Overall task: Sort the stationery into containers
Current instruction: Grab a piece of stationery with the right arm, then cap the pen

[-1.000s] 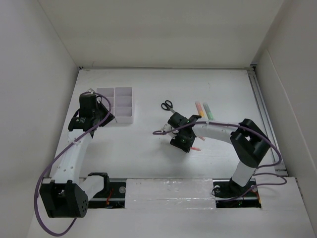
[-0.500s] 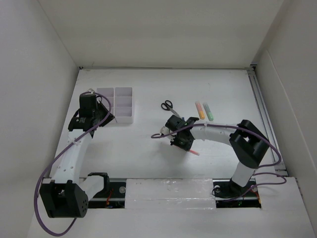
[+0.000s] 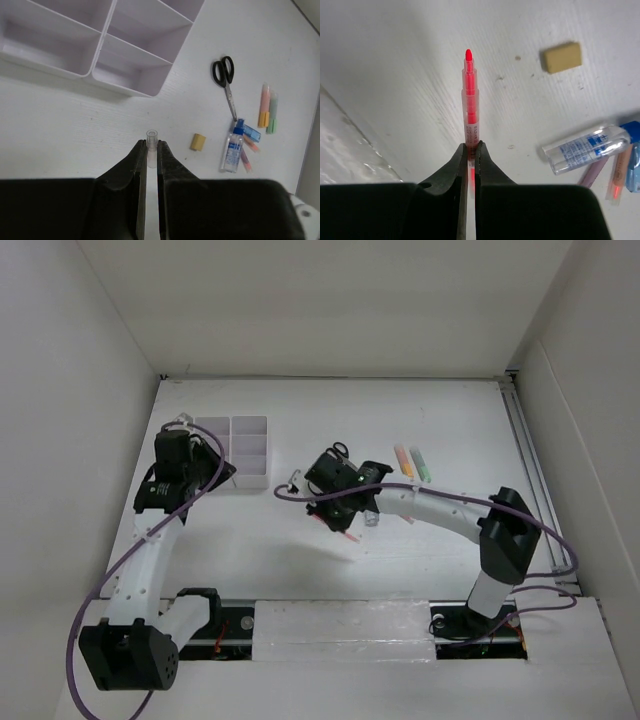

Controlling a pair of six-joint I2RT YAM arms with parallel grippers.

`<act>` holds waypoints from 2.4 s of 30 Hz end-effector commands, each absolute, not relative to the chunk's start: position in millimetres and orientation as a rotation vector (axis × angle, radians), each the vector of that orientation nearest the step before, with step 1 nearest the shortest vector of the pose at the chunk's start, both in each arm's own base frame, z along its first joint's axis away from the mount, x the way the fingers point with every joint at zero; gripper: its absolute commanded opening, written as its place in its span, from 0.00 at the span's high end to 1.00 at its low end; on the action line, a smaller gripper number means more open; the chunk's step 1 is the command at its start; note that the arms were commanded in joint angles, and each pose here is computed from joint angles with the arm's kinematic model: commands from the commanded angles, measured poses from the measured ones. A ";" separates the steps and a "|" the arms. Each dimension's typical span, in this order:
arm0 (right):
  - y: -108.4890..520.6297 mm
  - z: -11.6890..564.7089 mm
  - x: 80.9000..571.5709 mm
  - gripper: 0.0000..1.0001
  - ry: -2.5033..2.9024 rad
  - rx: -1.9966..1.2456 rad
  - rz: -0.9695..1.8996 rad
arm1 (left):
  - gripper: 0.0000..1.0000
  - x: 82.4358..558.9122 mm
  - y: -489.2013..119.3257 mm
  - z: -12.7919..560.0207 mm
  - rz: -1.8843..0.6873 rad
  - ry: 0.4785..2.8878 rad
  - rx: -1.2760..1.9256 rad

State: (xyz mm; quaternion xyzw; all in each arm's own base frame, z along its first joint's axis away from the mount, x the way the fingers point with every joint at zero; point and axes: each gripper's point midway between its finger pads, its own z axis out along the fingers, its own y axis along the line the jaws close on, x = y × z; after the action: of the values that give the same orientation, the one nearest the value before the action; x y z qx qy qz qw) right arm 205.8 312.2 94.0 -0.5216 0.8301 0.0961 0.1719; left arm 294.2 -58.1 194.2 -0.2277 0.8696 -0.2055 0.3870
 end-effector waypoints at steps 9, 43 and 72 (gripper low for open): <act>357.6 222.0 214.2 1.00 2.197 -0.913 0.661 | 1.00 306.7 -94.2 300.5 -0.793 1.901 -0.282; 414.4 305.6 141.4 1.00 1.747 -0.731 1.705 | 1.00 229.7 -178.3 334.2 -1.566 1.653 0.323; 410.4 291.5 171.8 1.00 1.772 -0.683 1.630 | 1.00 221.8 -178.9 339.7 -1.574 1.617 0.354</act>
State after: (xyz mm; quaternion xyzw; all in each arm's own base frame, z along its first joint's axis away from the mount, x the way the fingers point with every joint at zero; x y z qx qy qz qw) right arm 173.8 404.7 270.4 -0.2400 0.7038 0.6013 0.2924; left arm 231.8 -178.7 330.1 0.1027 0.6609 -0.6296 0.3953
